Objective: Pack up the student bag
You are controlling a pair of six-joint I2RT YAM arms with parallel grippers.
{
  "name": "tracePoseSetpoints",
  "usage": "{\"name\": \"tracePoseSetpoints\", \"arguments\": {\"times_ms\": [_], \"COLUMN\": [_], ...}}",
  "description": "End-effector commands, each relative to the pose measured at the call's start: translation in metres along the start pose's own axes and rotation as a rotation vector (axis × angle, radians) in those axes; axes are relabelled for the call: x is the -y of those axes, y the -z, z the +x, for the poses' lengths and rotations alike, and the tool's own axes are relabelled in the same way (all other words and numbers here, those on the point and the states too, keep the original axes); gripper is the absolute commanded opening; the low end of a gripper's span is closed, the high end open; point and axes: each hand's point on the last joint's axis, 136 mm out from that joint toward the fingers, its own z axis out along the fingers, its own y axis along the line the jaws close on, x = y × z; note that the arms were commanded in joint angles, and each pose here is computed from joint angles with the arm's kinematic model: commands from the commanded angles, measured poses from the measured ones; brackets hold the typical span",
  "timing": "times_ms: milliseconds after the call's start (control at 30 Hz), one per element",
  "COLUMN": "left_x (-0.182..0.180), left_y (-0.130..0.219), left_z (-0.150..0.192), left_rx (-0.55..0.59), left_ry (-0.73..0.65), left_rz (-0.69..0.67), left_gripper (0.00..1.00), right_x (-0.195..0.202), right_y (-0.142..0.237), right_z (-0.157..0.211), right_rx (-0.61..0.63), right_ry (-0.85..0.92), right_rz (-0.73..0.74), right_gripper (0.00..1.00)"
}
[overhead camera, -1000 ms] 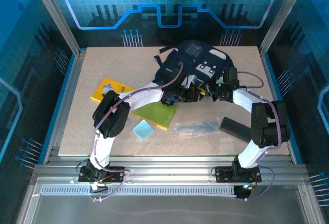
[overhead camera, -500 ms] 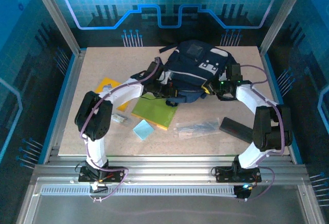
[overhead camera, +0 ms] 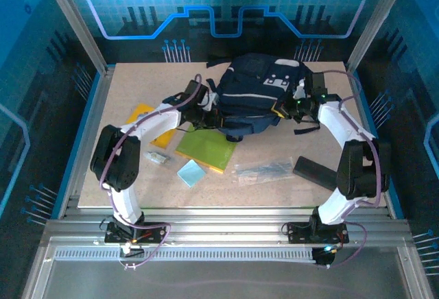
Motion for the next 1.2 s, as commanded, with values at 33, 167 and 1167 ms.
{"name": "tracePoseSetpoints", "arguments": {"times_ms": [33, 167, 1167], "left_x": [0.043, 0.097, 0.196], "left_y": [0.003, -0.013, -0.053], "left_z": [0.026, 0.035, -0.021], "left_rx": [-0.05, -0.059, 0.045], "left_ry": [-0.053, -0.058, -0.121], "left_rz": [0.006, 0.131, 0.355], "left_gripper": [0.0, 0.0, 0.0], "right_x": [0.019, 0.027, 0.044], "right_y": [0.019, 0.011, 0.002], "right_z": [-0.086, -0.102, 0.012], "right_rx": [0.227, 0.21, 0.038], "right_ry": [0.1, 0.026, -0.295], "right_rz": [0.12, 0.132, -0.083], "right_gripper": [0.0, 0.0, 0.98]}}
